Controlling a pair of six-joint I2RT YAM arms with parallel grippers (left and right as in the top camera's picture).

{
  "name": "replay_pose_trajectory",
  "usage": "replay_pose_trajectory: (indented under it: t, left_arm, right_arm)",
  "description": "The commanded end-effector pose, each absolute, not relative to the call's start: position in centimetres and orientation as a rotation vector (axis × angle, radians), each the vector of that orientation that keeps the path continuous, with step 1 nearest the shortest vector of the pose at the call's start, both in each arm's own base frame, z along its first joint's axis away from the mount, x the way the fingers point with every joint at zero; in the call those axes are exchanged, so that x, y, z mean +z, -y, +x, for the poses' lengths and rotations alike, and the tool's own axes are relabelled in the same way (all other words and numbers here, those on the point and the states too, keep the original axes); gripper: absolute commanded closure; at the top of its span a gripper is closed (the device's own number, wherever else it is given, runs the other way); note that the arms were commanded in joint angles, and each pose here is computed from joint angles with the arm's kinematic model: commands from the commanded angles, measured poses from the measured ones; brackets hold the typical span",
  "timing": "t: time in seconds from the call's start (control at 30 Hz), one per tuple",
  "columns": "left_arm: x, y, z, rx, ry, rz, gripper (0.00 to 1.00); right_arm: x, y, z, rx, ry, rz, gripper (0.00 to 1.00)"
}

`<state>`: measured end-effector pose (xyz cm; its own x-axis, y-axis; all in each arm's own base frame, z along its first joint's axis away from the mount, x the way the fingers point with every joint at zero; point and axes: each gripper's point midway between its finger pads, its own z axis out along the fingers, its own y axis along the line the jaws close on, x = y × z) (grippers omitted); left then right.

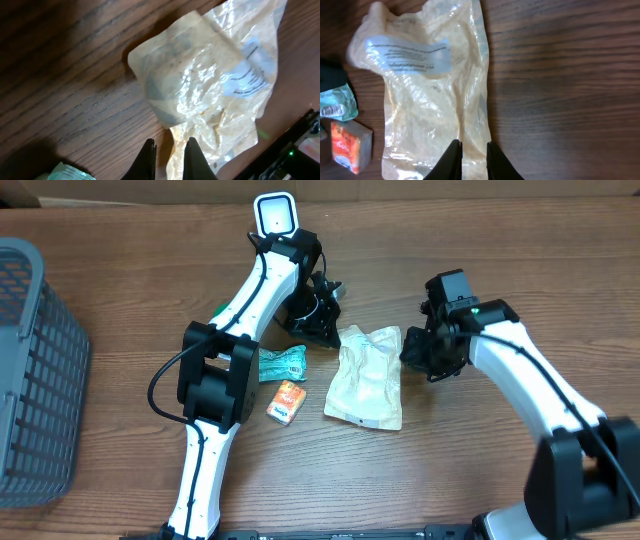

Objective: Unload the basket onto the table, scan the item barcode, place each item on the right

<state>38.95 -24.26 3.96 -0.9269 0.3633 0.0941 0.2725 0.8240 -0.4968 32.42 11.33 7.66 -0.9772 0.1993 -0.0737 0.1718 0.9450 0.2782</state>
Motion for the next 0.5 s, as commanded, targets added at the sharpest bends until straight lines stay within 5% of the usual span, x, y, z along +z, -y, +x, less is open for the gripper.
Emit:
replay_pose_trajectory:
  t: [0.0, 0.47]
  left_arm:
    - [7.8, 25.4, 40.1, 0.798, 2.879, -0.502, 0.96]
    - [3.2, 29.0, 37.3, 0.681, 2.861, -0.519, 0.96]
  right_arm:
    - [7.3, -12.8, 33.0, 0.688, -3.013, 0.259, 0.85]
    - [4.2, -13.8, 33.9, 0.927, -2.996, 0.177, 0.8]
